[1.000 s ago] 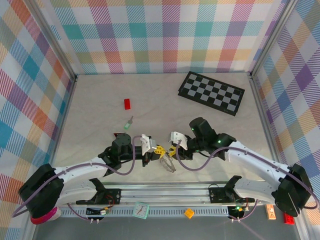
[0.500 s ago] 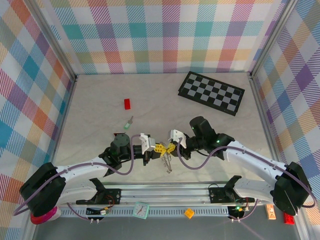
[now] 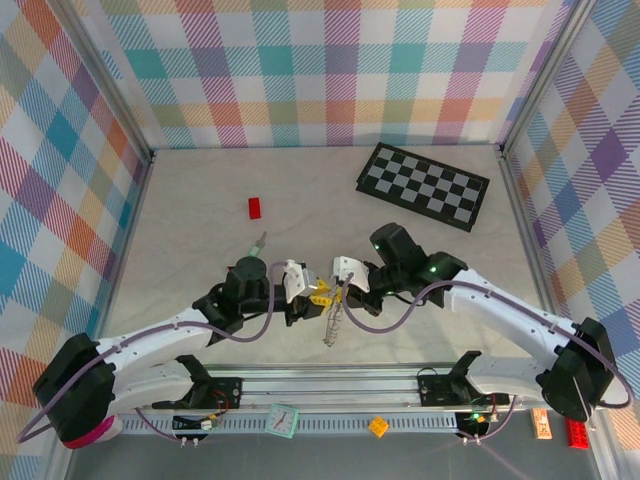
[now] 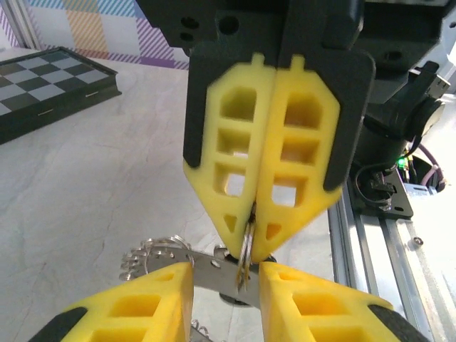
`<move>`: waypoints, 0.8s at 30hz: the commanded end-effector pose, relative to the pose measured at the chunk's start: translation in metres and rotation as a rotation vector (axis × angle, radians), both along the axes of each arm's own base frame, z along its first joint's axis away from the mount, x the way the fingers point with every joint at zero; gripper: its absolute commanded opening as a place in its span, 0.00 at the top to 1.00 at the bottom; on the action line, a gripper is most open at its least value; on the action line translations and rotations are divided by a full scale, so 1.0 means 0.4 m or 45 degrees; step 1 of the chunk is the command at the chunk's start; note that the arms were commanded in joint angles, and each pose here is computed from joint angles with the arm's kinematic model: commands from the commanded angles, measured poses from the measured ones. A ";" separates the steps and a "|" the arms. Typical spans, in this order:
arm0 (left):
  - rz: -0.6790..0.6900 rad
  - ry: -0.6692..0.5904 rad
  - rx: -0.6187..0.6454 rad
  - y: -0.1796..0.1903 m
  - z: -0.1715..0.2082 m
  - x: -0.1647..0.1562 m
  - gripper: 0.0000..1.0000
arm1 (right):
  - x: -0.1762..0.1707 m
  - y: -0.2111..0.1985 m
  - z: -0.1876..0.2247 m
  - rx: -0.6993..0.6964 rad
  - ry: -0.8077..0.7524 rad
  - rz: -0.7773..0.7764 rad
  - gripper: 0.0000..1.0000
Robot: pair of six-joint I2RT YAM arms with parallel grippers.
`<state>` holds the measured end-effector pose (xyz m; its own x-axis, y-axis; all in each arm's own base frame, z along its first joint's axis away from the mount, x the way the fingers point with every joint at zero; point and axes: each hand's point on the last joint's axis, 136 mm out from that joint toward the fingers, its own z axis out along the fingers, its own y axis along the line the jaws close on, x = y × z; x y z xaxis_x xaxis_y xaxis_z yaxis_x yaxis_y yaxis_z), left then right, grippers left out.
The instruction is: Put the keys on the keyring
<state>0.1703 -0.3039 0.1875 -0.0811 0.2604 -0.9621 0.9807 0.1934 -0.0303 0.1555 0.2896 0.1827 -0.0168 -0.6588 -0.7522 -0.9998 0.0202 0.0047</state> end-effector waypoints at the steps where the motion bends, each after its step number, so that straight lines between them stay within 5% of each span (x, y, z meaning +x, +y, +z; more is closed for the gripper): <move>1: -0.044 0.024 0.096 -0.001 -0.019 -0.017 0.71 | -0.009 -0.020 -0.015 -0.140 -0.039 0.054 1.00; 15: -0.105 0.020 0.099 -0.017 -0.017 -0.023 0.79 | -0.031 0.039 0.023 -0.050 -0.037 0.134 1.00; 22: -0.094 -0.008 0.042 -0.015 0.005 -0.025 0.96 | -0.044 0.044 0.052 0.077 -0.026 0.117 1.00; 24: -0.088 -0.010 0.012 -0.015 0.008 -0.026 1.00 | -0.039 0.035 0.061 0.146 -0.001 0.085 0.93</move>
<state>0.1623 -0.3055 0.1763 -0.0975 0.3336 -0.9377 0.9890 0.1374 -0.0540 0.1489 0.2893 0.1749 0.0115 -0.7098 -0.7043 -0.9999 -0.0071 -0.0092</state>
